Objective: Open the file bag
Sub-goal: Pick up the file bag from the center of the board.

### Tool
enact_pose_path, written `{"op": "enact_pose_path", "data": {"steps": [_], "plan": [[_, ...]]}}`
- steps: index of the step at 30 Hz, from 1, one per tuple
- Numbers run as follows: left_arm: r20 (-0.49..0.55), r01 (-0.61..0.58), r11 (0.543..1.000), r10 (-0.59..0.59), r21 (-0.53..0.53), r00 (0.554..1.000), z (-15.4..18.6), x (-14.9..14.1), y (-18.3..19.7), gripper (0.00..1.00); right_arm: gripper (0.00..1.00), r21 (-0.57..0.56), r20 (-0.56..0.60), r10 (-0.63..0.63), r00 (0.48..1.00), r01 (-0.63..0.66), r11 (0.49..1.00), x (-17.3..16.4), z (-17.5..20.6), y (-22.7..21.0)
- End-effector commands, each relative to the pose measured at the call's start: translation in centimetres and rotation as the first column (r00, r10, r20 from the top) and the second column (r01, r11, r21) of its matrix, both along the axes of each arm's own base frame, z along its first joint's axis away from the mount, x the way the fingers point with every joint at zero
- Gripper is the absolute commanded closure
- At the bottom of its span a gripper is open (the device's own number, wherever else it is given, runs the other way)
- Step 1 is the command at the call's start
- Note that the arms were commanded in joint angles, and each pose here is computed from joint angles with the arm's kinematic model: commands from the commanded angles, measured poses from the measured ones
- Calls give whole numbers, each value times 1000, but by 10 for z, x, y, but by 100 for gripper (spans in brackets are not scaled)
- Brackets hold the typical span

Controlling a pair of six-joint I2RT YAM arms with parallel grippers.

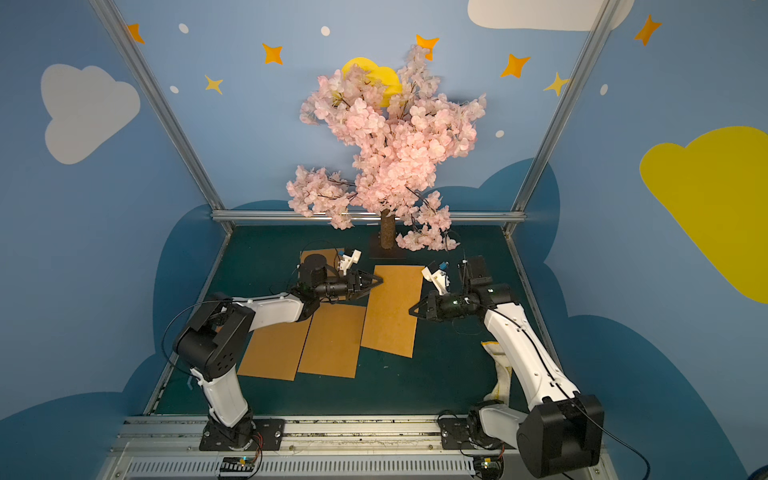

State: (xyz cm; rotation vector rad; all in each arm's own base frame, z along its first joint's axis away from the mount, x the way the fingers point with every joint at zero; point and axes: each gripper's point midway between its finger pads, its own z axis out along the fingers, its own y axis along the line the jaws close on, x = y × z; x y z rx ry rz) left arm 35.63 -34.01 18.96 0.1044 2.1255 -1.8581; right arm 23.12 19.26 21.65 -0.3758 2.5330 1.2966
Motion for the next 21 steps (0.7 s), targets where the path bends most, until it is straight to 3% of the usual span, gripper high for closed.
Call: {"op": "enact_pose_path", "data": {"steps": [1,7,11,16,21], "plan": [[53,30,998,-27,-50,998,19,-5,-3,61,100,9,13,3,1000,-3,1000,8,3,3],[65,24,999,-21,-46,998,22,-6,-1,80,100,9,-1,0,1000,0,1000,17,-4,5],[71,11,999,-7,-52,997,24,-3,-1,97,90,15,3,-2,1000,2,1000,20,-4,6],[80,-29,996,36,-85,996,29,2,2,97,69,30,11,-23,1000,23,999,21,0,5],[91,-119,982,134,-147,987,36,10,14,97,61,68,8,-59,998,59,996,15,-1,4]]}}
